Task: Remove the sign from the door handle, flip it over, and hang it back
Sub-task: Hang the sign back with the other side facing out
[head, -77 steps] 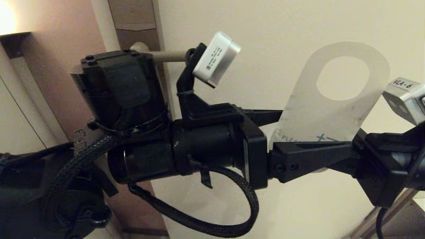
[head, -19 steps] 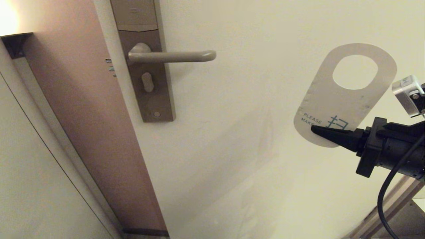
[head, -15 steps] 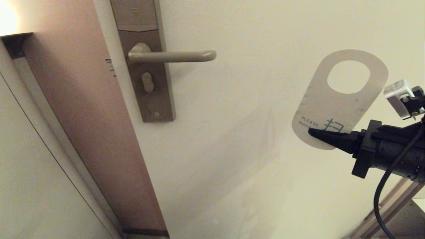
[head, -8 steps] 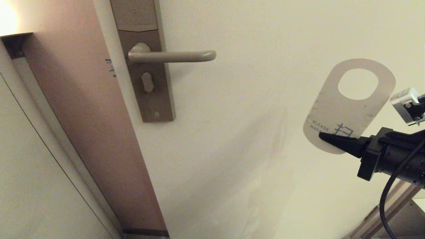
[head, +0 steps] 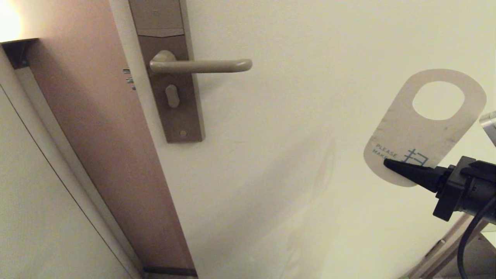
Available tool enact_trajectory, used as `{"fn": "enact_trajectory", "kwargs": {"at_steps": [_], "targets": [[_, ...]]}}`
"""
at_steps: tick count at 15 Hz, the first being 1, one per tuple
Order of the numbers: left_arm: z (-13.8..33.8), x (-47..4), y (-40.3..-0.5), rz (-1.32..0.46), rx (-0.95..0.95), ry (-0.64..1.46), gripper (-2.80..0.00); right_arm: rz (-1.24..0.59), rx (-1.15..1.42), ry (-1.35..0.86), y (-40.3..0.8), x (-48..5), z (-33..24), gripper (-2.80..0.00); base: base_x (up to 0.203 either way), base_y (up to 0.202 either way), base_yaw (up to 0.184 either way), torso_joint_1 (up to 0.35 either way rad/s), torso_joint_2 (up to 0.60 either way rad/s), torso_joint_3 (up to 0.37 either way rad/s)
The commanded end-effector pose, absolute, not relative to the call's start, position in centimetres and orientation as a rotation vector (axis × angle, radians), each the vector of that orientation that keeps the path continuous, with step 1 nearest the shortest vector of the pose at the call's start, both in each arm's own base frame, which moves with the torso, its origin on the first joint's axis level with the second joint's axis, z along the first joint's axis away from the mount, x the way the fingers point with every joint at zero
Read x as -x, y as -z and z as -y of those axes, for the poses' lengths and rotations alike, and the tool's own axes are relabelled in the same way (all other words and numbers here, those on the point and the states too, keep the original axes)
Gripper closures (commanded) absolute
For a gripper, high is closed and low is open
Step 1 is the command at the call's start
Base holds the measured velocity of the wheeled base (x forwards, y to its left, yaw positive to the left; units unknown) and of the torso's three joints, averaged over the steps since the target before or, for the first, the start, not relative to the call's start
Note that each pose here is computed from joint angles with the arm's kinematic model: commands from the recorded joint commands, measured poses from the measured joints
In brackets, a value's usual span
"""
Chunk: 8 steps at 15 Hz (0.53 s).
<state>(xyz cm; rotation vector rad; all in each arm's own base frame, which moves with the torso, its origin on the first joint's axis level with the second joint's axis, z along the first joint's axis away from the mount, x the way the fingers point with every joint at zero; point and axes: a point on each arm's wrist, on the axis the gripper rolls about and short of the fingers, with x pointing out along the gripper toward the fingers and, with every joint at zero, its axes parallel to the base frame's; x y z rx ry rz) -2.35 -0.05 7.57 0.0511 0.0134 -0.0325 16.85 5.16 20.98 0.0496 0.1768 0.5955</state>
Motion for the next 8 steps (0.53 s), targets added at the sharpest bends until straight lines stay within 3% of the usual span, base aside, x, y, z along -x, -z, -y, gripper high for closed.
{"fn": "enact_trajectory", "kwargs": {"at_steps": [1,8], "targets": [[0.0,2.4,-7.6,-0.013,-0.052,0.034,0.0,-0.16,-0.046,-0.595,-21.2,-16.6,-5.1,0.0,0.0,0.0,0.0,0.0,0.0,0.0],[0.0,2.4,-7.6,-0.013,-0.052,0.034,0.0,-0.143,-0.004,-0.402,-22.3,-17.3,-5.0,0.0,0.0,0.0,0.0,0.0,0.0,0.0]]}}
